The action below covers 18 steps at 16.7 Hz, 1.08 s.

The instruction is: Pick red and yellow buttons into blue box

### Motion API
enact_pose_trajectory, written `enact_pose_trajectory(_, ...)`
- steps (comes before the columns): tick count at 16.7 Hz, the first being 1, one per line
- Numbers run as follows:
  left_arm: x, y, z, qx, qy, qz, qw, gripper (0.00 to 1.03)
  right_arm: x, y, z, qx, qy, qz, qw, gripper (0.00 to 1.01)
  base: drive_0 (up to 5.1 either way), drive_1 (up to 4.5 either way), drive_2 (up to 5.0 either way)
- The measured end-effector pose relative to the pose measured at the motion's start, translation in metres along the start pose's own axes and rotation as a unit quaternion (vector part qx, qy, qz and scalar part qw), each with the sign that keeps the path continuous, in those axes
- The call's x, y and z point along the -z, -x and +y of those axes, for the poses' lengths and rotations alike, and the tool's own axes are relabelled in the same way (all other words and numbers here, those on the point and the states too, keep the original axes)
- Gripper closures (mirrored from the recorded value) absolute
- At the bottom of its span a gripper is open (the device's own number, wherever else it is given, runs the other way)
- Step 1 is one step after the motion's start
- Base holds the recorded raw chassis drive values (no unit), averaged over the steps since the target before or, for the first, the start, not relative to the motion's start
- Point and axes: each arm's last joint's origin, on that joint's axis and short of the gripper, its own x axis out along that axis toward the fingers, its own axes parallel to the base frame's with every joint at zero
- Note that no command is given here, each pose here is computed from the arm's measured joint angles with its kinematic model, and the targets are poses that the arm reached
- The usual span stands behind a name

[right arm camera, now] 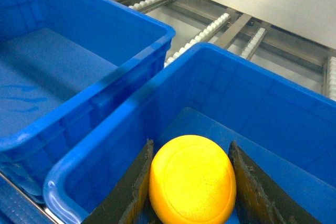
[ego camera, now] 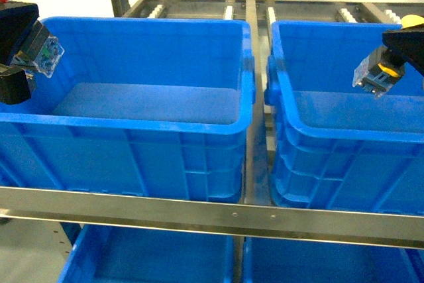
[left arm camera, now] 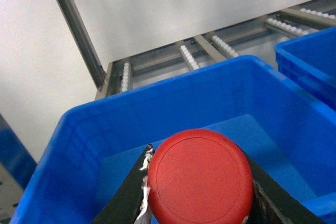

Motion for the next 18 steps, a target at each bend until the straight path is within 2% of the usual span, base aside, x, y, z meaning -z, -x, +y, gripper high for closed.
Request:
enact_pose_trajectory(10, 0.0002, 0.0, -0.0001, 0.0, 0.0, 0.001, 1.0, 0.71, -0.0002, 0.0, -0.0001, 0.0, 0.0, -0.001, 1.0, 0.67, 5.1, -2.31, -2.3)
enact_pose_trajectory(13, 0.0, 0.0, -0.0017, 0.007, 0.0, 0.001, 1.0, 0.71, 0.0006, 0.0011, -0.0035, 0.009, 0.0, 0.001, 1.0, 0.67, 5.1, -2.3, -2.3)
enact_pose_trajectory(18, 0.0, 0.0, 0.0, 0.0, 0.0, 0.0, 1.0, 0.71, -0.0002, 0.0, 0.0, 0.001, 0.0, -0.001, 1.0, 0.67, 5.1, -2.3, -2.3)
